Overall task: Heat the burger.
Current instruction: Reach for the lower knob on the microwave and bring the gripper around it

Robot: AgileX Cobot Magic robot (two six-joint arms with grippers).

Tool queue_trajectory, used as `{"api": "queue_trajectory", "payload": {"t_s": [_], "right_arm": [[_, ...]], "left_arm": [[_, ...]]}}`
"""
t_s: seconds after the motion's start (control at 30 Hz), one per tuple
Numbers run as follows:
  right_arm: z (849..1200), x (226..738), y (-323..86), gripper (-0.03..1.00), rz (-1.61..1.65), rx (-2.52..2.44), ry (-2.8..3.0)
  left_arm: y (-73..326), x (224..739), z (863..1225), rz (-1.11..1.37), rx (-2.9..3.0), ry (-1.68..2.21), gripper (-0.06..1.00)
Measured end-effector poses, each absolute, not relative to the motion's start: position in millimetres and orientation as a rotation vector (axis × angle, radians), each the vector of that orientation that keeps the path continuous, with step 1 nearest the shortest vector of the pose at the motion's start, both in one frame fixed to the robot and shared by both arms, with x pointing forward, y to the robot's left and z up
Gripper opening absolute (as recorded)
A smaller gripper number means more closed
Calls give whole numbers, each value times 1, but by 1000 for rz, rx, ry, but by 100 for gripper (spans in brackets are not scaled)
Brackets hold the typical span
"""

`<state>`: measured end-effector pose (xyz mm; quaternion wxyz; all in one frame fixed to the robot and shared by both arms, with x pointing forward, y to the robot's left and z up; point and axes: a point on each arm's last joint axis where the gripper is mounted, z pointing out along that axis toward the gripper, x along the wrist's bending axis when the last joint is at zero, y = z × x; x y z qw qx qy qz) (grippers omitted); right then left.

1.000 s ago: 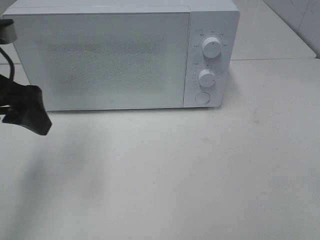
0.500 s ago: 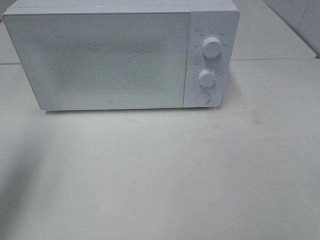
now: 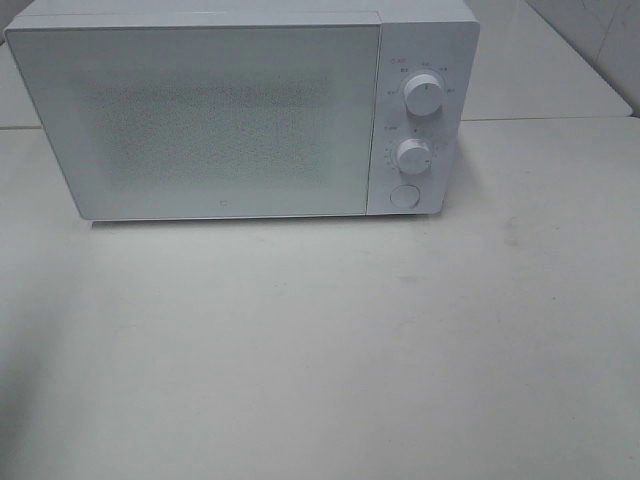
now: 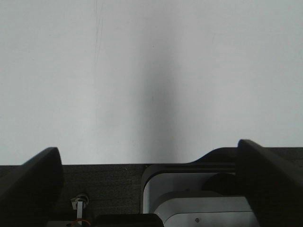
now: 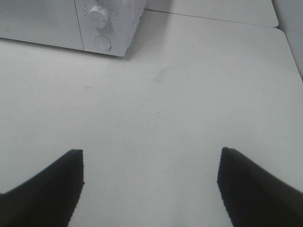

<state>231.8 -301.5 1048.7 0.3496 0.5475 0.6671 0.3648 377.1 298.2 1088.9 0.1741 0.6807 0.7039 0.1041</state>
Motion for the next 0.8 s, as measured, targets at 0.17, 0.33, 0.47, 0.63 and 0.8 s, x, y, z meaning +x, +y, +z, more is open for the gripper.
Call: {"api": "queue_trajectory", "payload": {"t_s": [0.17,0.33,0.47,0.63,0.8], "right_arm": [[1049,232,-302,75,945,1418,1728],[1049,232,-302,75,945,1418,1728],[1049,232,-302,75,945,1418,1728],[1049,232,-302,75,945,1418,1728],[1049,232,-302,75,945,1418,1728]], "left_arm": [[296,340,1070,320,1916,1980,93],[295,313,1054,363,1894,1952,93],[295,301,1050,406,1871,1923,93],[294,279,1056,573,1764,1803,93],[294,257,1059,721,1664,1689,93]]}}
